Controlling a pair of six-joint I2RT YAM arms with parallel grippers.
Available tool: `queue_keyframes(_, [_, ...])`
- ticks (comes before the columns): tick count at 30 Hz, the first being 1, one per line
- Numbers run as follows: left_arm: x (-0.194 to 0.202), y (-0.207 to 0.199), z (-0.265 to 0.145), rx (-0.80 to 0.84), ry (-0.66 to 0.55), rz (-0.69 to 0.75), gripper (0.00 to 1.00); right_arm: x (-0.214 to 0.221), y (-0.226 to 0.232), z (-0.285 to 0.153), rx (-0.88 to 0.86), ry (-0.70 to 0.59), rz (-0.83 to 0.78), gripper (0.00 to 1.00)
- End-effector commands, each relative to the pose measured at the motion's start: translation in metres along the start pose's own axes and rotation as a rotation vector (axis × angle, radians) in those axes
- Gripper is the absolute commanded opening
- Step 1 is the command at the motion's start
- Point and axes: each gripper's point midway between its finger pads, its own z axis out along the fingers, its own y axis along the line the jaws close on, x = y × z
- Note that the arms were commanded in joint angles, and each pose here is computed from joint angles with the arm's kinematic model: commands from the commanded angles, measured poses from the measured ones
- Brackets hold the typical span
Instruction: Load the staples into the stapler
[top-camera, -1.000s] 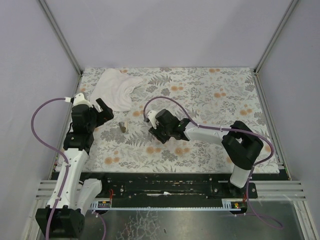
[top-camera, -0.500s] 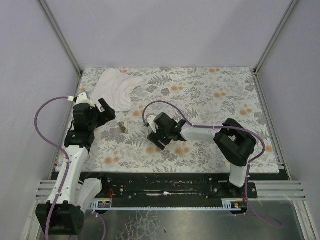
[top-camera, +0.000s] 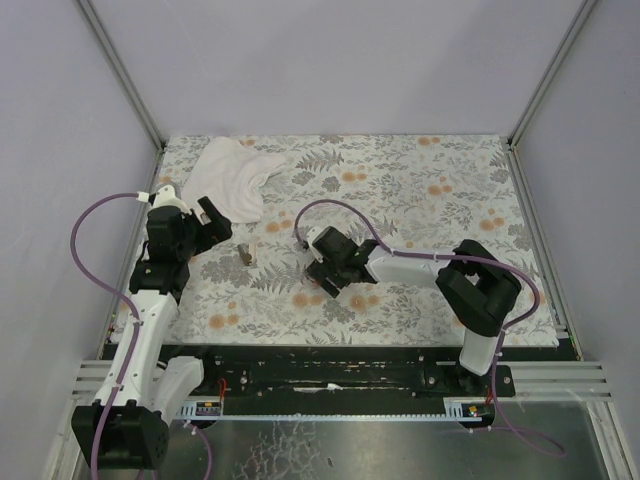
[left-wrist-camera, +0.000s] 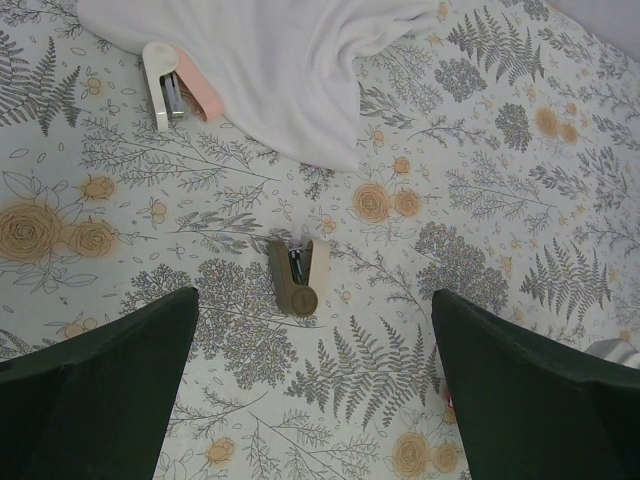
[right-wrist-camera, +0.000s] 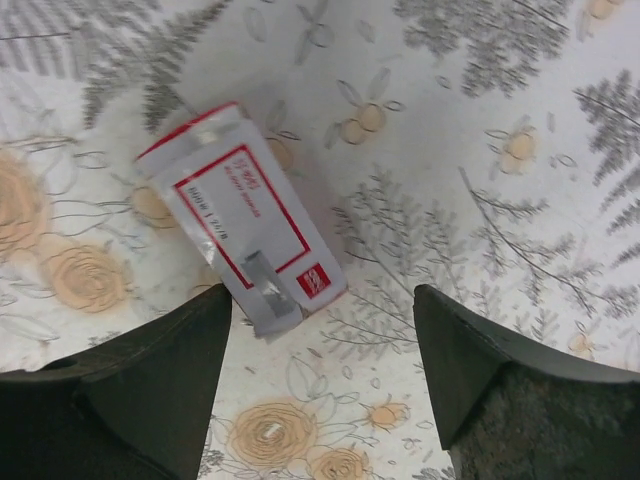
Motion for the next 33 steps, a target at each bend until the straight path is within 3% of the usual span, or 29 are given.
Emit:
queue_keyframes(1, [-0.018, -0.011, -0.002, 0.050, -0.061, 0.019, 1.00, 0.003, -0.035, -0.014, 0.131, 0.015, 0.089, 0.80])
queue_keyframes(6, [-0.010, -0.017, 0.000, 0.078, -0.036, 0.029, 1.00, 0.006, -0.052, -0.007, 0.164, 0.032, 0.158, 0.80])
queue_keyframes(10, [0.006, -0.039, 0.008, 0.169, 0.032, 0.073, 1.00, -0.013, -0.057, -0.016, 0.162, -0.025, 0.214, 0.81])
queue_keyframes(17, [0.044, -0.120, 0.003, 0.411, 0.153, 0.285, 1.00, -0.038, -0.067, -0.071, 0.173, -0.189, 0.293, 1.00])
queue_keyframes(24, [0.103, -0.196, 0.017, 0.637, 0.382, 0.265, 1.00, -0.028, -0.066, -0.090, 0.100, -0.256, 0.424, 0.99])
queue_keyframes(33, [0.164, -0.224, 0.052, 0.685, 0.493, 0.384, 0.97, -0.001, -0.085, -0.083, -0.066, -0.290, 0.705, 1.00])
